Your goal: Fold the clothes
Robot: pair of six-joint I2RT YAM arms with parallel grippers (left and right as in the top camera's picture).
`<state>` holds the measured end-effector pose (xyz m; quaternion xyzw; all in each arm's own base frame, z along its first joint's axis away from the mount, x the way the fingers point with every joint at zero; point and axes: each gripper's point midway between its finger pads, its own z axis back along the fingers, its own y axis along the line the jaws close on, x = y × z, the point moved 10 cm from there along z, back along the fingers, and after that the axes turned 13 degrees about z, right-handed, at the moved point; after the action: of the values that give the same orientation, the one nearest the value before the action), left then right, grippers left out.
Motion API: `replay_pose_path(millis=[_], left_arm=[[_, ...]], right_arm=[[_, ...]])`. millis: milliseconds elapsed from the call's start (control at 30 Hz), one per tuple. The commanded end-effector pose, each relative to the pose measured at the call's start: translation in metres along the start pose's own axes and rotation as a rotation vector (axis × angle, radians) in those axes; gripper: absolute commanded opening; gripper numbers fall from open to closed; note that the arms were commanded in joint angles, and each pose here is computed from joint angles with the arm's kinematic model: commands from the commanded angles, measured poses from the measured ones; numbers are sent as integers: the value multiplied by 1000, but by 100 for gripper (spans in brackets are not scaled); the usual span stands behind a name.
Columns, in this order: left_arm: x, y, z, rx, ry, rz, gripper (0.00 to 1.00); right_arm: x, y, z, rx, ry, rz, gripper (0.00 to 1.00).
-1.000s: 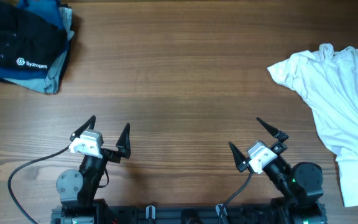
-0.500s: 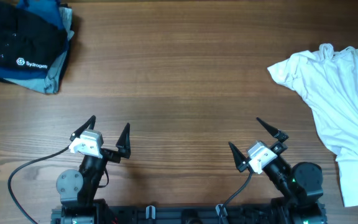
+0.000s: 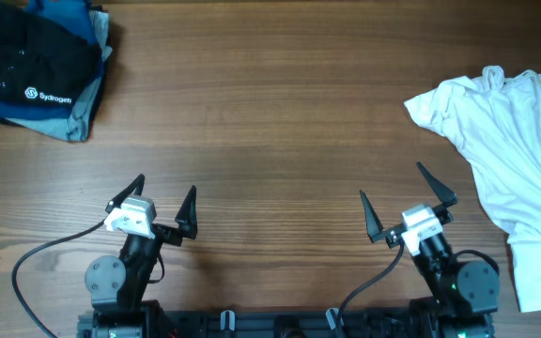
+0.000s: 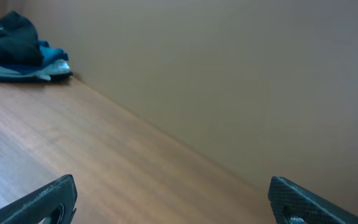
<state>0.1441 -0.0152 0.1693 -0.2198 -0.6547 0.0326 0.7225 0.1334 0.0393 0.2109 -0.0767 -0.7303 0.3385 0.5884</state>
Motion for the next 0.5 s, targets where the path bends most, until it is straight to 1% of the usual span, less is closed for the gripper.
replay_pose_path(millis=[0, 233, 467], left_arm=[[-1, -1, 0, -12, 0, 0, 100], [-1, -1, 0, -12, 0, 0, 100], [-1, -1, 0, -12, 0, 0, 100]], right_arm=[[-7, 1, 1, -18, 65, -101, 100], [-24, 14, 3, 58, 184, -136, 99], [-29, 18, 5, 86, 222, -148, 100]])
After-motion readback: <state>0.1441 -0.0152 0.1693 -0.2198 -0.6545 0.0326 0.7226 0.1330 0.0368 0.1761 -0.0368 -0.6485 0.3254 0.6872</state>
